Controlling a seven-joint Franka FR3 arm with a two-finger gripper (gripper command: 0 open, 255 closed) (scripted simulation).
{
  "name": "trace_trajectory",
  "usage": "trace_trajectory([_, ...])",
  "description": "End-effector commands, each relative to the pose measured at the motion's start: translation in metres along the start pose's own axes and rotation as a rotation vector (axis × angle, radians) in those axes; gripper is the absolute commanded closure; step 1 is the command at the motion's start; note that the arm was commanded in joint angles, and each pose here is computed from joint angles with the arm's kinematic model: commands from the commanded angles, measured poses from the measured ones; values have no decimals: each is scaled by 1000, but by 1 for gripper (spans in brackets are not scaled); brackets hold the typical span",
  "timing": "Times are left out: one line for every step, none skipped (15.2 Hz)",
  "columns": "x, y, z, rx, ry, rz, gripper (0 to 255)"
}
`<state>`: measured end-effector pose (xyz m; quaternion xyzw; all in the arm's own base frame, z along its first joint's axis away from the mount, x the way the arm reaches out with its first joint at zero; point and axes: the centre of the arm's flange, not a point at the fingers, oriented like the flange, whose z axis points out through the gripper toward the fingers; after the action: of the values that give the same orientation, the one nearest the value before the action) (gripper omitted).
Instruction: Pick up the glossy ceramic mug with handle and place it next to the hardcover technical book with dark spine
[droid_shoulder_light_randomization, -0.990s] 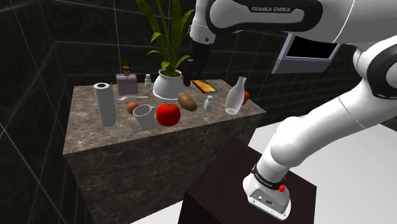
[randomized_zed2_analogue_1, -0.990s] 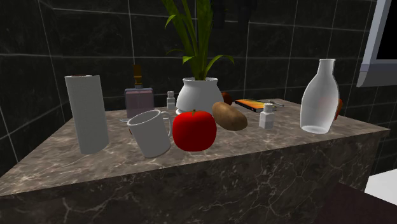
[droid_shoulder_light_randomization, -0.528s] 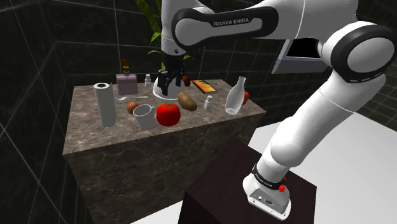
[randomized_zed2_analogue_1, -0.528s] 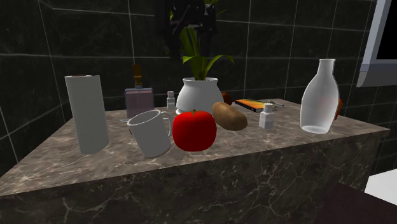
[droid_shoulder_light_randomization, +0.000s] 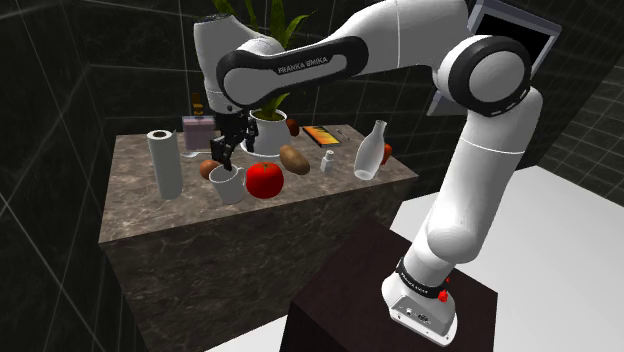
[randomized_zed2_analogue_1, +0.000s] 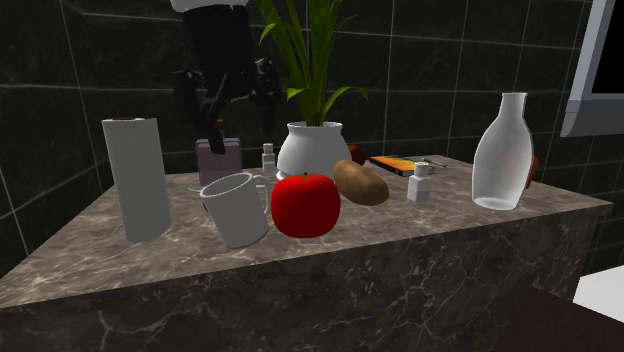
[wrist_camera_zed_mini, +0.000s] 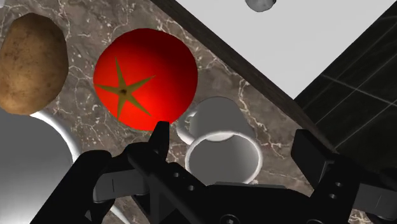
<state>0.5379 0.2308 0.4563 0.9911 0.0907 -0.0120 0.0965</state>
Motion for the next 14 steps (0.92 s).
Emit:
trace_trajectory([22,-18,17,-23,-17,-3,0])
trace_trajectory([31,-26,25,-34,-26,-5,0])
trace_trajectory([41,-34,33,-45,-35,-6,0])
trace_trajectory([51,-41,42,-57,-43,-8,0])
trace_trajectory([60,-49,50,-68,-52,-10,0])
trace_trajectory([69,-57,59,-79,-61,-12,0])
trace_trajectory([77,-63,67,-88,-68,-13,0])
trace_trajectory([77,-63,72,-88,-68,-13,0])
trace_trajectory([76,-62,77,-88,-68,-13,0])
trace_trajectory([76,-62,82,-88,-68,-13,0])
trace_trajectory([76,-61,88,-88,-68,-13,0])
trace_trajectory([75,-61,93,-88,-68,-13,0])
trace_trajectory([75,-60,98,-88,-68,-13,0])
trace_trajectory([75,-60,103,-88,-68,-13,0])
